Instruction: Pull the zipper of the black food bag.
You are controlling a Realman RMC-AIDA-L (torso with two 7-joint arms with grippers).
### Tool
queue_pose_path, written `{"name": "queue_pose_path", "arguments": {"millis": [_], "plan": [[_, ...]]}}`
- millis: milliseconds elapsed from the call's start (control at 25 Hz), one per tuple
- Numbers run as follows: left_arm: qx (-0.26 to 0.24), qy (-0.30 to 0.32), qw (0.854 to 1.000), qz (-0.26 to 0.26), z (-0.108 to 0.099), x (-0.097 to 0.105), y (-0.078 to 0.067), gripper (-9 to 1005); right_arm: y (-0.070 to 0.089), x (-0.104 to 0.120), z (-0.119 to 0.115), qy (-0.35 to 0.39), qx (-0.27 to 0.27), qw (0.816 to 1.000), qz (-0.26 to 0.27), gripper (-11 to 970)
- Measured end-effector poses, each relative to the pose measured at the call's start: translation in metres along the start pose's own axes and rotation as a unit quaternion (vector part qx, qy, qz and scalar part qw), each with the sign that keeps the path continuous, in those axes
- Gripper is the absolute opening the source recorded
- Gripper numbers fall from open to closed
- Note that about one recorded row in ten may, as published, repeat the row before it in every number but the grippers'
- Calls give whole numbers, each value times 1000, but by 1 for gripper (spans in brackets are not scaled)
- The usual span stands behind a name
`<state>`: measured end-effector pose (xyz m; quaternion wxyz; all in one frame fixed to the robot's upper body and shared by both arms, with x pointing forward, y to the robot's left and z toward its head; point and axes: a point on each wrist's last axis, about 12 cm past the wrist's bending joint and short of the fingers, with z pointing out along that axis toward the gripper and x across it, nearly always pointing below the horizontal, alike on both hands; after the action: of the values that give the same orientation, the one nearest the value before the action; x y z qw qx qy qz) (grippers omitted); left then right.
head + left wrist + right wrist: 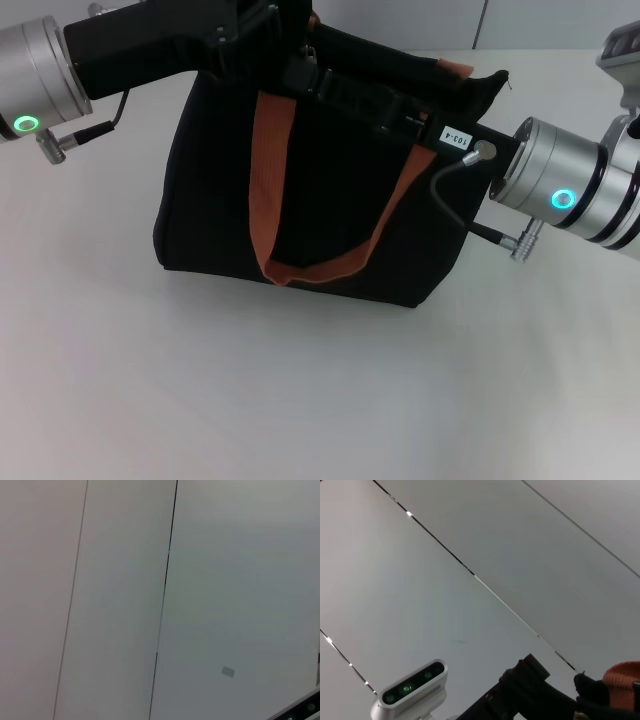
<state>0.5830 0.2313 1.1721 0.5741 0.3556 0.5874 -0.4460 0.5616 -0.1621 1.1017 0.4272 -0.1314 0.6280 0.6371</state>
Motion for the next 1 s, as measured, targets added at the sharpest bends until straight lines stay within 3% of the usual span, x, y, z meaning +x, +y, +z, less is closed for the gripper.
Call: {"name": "queue_pose_path", "arguments": {"millis": [360,1000], "plan": [[0,0,1000,5,0,0,0,95,-3,-3,0,-11,12,1000,-4,666],[0,-6,1000,5,1,-1,0,102,-4,-4,2,-4,15,1000,-7,11]]}}
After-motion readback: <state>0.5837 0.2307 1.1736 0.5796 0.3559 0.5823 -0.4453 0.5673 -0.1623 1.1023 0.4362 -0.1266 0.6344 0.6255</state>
